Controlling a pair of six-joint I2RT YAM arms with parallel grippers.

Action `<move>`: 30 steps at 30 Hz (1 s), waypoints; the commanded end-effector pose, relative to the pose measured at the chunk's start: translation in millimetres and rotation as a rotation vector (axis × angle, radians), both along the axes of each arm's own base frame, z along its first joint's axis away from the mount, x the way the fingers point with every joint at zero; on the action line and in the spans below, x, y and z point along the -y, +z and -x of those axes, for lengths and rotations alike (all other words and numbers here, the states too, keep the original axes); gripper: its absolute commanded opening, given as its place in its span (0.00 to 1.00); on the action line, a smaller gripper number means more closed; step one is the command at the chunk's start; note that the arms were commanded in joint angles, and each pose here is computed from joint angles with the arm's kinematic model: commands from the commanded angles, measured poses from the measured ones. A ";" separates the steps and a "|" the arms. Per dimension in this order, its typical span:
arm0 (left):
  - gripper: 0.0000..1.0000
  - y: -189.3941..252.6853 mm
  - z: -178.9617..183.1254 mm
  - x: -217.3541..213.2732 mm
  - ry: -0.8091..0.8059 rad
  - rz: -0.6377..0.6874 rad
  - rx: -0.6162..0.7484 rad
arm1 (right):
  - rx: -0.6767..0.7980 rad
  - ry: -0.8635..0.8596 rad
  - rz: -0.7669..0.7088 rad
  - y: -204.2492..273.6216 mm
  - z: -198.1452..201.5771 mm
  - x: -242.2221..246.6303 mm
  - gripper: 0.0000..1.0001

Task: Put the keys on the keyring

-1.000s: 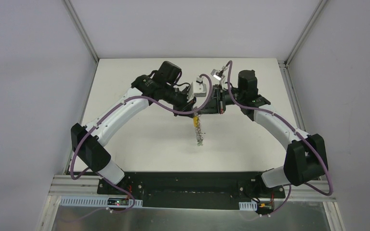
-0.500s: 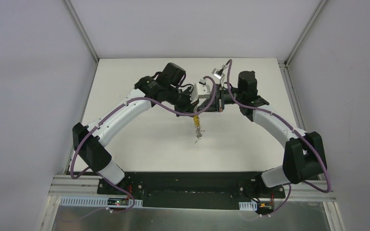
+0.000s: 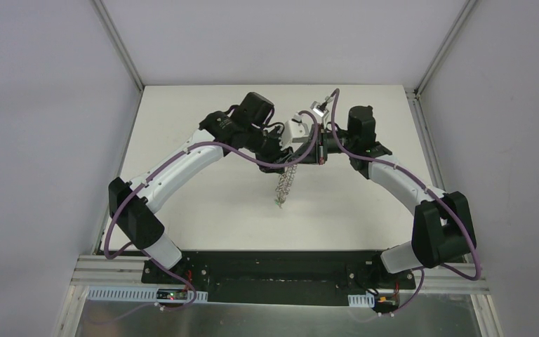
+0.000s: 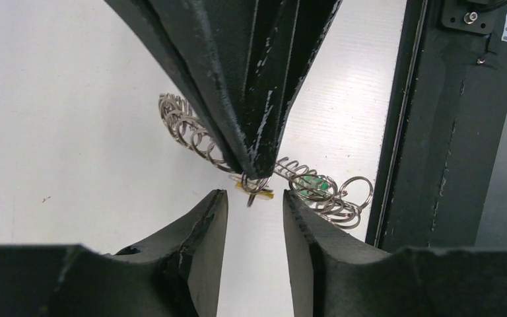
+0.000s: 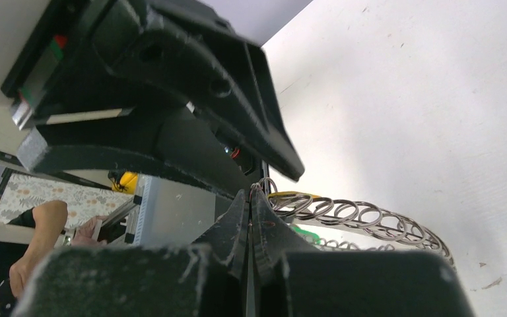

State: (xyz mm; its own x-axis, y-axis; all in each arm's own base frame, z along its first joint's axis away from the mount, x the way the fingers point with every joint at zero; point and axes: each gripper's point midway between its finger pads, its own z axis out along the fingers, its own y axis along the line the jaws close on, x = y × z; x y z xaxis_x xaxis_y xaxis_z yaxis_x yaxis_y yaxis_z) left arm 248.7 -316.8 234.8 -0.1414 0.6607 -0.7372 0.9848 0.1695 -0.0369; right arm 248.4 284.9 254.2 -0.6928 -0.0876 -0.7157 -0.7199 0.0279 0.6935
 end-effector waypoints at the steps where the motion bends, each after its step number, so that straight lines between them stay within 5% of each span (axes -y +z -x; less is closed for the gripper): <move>1: 0.39 22.7 -3.3 -5.0 0.015 0.043 0.052 | 0.113 0.078 -0.046 10.3 10.1 5.1 0.00; 9: 0.46 33.0 7.6 -2.3 -0.050 0.117 -0.027 | 0.154 0.163 -0.068 7.2 23.7 9.0 0.00; 30: 0.42 24.8 27.4 18.2 -0.168 0.205 -0.196 | 0.164 0.180 -0.076 11.1 28.8 10.2 0.00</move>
State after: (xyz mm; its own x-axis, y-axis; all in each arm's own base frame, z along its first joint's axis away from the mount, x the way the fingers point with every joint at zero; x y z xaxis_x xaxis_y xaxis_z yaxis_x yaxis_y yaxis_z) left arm 223.3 -328.9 246.5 -0.1984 0.5610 -0.8037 0.9725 0.0104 -0.2327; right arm 225.8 277.4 249.5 -0.6228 -0.1545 -0.7669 -0.7615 -0.1049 0.6396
